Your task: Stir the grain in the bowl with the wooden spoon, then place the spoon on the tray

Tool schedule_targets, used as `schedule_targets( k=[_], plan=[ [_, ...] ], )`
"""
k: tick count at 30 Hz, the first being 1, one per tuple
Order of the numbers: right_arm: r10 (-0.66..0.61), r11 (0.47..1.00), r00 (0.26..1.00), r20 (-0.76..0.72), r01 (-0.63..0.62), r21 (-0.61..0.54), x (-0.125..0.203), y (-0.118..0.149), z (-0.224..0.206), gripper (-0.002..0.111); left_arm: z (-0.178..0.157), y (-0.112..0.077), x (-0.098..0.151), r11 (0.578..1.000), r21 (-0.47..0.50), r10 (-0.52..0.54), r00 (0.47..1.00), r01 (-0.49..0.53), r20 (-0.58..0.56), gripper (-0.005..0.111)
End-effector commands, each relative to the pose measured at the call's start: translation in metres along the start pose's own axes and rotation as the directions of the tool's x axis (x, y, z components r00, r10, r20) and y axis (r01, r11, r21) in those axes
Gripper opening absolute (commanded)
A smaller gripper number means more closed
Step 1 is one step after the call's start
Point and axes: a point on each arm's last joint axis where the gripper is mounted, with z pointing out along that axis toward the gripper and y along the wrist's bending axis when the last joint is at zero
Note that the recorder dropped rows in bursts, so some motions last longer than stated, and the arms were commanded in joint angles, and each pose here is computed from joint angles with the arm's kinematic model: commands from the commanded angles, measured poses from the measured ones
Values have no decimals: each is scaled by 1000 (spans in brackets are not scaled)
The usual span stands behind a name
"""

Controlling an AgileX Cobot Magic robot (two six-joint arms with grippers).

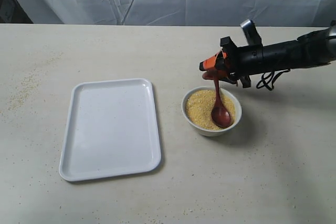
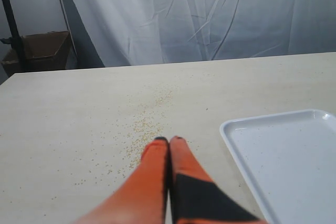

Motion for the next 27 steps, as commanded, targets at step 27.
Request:
schedule_targets(
  k=[27],
  plan=[
    [-753,657,617,228,726,204,19,120,-47,0,0,0,-1,1000,3,1,1000,-1,16,0]
  ],
)
